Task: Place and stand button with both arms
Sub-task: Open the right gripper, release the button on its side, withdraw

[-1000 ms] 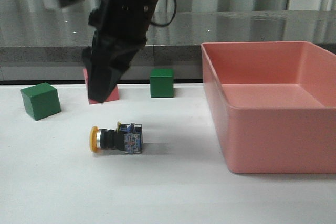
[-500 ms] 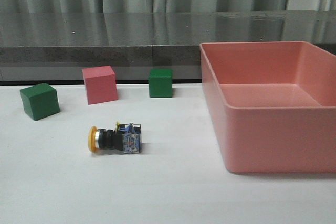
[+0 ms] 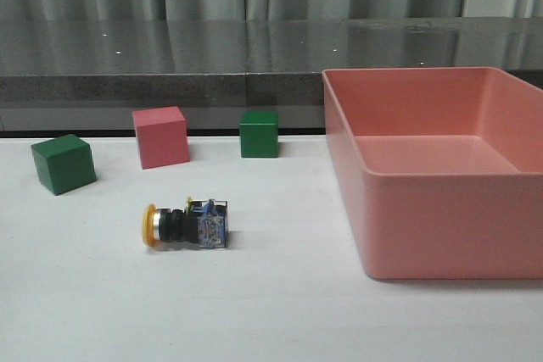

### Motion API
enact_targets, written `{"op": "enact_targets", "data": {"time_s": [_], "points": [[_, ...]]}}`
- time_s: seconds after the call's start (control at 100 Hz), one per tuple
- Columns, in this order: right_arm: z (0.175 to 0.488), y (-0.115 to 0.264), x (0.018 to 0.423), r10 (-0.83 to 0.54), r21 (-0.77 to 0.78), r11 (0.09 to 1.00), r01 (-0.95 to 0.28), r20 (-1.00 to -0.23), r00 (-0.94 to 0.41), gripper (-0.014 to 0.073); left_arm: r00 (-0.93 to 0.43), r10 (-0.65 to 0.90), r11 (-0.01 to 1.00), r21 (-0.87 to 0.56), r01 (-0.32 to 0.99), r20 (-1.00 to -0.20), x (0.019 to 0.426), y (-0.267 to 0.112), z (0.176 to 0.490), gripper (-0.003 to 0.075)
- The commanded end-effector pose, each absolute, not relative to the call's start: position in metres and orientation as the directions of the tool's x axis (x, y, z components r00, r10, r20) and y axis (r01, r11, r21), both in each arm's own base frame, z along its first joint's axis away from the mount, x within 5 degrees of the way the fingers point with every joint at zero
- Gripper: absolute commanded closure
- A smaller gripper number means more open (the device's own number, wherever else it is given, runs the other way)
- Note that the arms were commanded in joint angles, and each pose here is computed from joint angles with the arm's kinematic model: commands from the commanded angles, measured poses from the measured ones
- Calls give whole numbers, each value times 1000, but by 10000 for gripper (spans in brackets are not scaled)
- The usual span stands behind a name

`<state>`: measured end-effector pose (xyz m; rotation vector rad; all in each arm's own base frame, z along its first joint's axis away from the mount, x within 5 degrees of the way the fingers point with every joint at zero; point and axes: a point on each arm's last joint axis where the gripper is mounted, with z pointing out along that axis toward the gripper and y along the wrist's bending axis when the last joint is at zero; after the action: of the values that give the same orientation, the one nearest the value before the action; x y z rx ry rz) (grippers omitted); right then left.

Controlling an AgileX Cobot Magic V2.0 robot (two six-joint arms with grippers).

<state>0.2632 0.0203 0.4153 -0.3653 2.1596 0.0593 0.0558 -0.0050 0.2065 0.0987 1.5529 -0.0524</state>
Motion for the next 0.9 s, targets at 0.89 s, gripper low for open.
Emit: {"op": "enact_targets", "data": {"time_s": [0.89], "points": [[311, 9, 91, -149, -130, 984, -120, -975, -166, 655, 108, -235, 966, -219, 141, -966, 53, -6, 215, 739]]}}
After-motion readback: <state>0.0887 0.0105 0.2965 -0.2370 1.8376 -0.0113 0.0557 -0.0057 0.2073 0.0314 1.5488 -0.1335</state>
